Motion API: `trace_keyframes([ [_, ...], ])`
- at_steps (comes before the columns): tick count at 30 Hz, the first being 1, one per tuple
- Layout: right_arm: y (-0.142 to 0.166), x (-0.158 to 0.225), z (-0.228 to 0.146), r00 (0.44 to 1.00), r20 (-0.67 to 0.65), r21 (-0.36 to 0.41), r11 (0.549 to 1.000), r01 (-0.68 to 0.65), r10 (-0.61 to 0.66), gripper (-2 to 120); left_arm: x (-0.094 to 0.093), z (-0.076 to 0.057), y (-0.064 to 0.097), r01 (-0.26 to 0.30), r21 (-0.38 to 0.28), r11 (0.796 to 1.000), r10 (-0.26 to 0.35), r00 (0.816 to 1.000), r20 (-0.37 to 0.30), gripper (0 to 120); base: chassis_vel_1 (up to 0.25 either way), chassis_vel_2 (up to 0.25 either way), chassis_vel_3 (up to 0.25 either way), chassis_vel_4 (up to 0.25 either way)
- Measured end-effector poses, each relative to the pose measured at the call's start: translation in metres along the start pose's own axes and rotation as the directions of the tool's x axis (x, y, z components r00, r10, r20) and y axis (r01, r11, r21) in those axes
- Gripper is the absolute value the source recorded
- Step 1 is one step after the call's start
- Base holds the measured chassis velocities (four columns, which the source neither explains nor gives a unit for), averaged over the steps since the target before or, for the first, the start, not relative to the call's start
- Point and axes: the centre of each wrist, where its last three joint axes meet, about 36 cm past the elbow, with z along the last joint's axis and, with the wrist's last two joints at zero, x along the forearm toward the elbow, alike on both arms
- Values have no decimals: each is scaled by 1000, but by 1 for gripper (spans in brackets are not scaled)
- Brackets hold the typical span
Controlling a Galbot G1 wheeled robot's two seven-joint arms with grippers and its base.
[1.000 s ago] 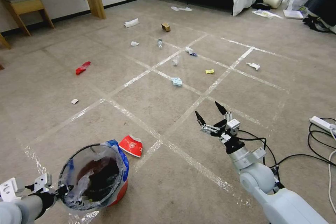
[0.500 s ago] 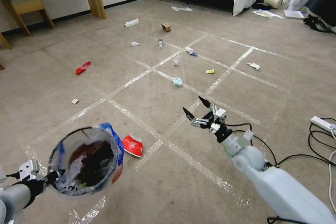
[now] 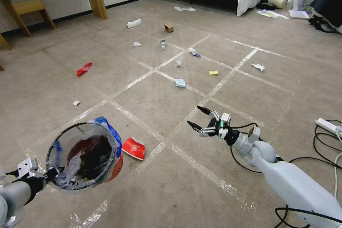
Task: Pick up the trash bin and place the garbage on the floor into it.
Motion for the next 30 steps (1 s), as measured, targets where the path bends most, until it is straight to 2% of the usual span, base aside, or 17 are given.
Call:
trace_keyframes([
  [10,-1,3,-7,1000,11,16,1000,-12,12,100,2,5,2,10,0,1000,-10,1000,3,0,0,0,0,0],
  [30,2,3,-7,1000,12,39,999,-16,16,100,2,0,4,30,11,999,-31,999,29,0,0,0,0,0],
])
